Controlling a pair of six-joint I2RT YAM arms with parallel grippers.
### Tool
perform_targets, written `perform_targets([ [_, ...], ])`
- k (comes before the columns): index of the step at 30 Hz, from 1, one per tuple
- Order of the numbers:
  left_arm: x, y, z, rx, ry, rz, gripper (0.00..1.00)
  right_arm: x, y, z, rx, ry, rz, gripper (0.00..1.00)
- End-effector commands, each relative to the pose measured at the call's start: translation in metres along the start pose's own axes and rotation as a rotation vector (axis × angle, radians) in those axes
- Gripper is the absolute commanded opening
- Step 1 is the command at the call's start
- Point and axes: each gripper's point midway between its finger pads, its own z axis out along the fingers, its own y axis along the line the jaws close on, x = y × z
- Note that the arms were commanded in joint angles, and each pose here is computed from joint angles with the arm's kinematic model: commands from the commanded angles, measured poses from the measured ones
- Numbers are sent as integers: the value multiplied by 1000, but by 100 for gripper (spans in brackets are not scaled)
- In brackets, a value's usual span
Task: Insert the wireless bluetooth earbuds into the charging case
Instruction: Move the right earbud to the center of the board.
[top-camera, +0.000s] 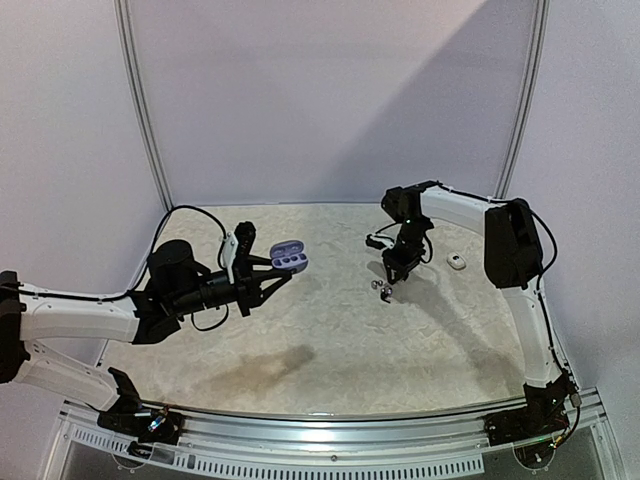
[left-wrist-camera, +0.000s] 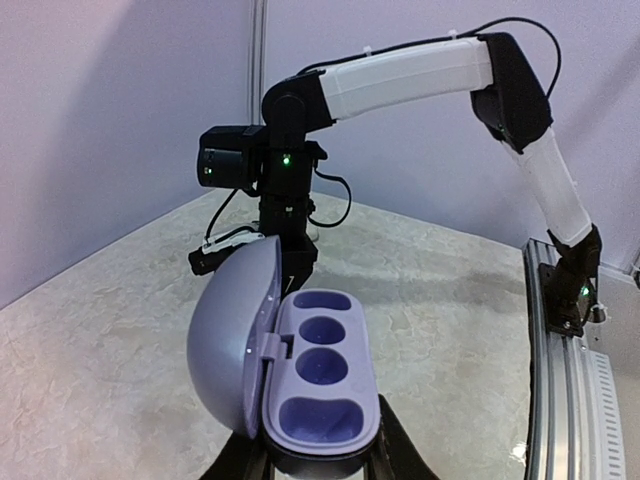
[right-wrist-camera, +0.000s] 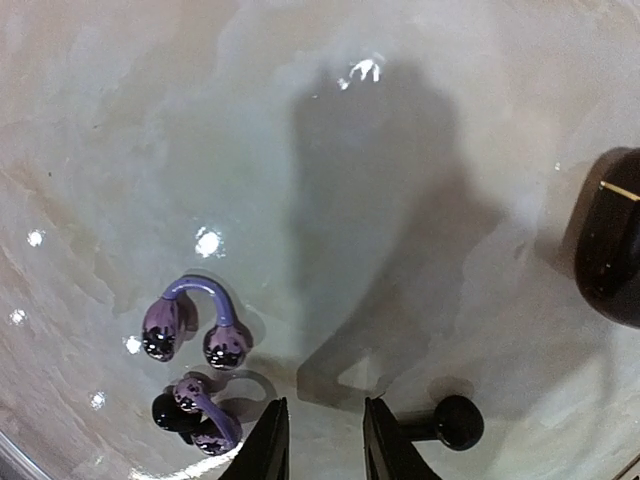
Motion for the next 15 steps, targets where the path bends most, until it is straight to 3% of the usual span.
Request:
perform_targets([
  [1,2,-2,-4,2,-1,19,0,-11,-2,-28,-4,-84,2,29],
  [7,2,-2,-4,3,1,21,0,-16,6,-35,-47,-116,-36,34],
  [15,3,-2,-4,5,1,22,0,-25,27,-51,-212,-201,-93,50],
])
